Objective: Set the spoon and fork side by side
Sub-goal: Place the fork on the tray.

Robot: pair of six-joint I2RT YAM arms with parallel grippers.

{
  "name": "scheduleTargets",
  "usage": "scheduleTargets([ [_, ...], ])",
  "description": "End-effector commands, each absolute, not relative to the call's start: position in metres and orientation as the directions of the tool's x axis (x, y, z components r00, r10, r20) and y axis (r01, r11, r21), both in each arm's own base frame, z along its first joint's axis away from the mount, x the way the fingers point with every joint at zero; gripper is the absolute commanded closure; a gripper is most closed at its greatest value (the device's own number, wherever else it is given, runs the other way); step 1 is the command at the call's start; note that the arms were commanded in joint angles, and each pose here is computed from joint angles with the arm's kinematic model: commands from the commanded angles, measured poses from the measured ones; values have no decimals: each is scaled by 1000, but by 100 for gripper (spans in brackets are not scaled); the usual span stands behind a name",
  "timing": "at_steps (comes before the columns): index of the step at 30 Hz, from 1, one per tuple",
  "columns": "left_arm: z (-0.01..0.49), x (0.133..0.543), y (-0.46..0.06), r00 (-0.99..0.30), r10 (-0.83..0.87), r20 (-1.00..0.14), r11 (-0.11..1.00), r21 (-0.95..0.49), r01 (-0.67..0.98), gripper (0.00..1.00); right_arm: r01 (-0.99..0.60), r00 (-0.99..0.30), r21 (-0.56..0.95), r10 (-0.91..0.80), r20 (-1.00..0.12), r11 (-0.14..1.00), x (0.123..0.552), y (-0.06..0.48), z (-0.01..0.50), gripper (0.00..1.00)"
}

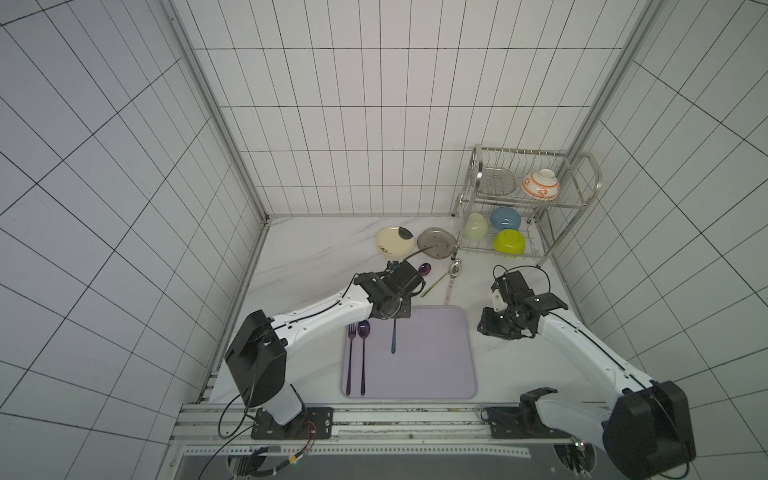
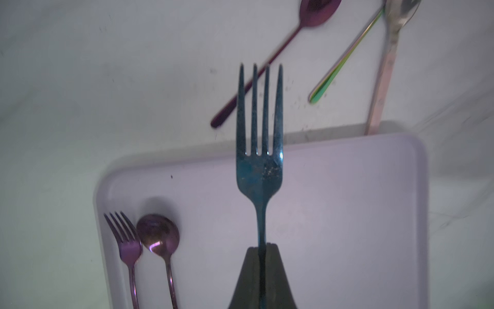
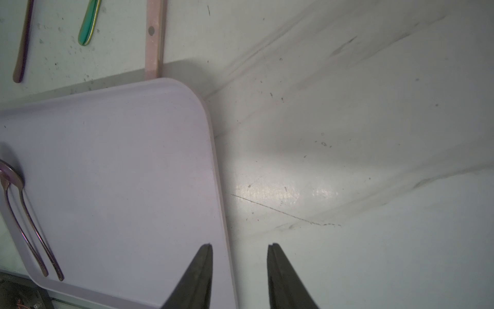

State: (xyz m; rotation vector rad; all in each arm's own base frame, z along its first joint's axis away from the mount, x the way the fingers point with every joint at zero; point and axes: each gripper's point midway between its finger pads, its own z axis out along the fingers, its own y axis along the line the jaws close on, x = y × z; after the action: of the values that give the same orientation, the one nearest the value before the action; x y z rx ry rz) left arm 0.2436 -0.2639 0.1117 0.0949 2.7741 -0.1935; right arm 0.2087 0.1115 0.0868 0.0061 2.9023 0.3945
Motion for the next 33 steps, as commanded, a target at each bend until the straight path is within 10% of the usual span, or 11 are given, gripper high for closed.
scheduleTargets([
  [1, 93, 227, -255, -930, -75, -359, 991, -129, -30, 100, -37, -980, 272, 18, -198, 962, 205, 112, 85, 63],
  [33, 16, 193, -256, -953, 34, -303, 999, -18, 41, 100, -37, -987, 267, 7, -161, 963, 201, 114, 80, 63],
])
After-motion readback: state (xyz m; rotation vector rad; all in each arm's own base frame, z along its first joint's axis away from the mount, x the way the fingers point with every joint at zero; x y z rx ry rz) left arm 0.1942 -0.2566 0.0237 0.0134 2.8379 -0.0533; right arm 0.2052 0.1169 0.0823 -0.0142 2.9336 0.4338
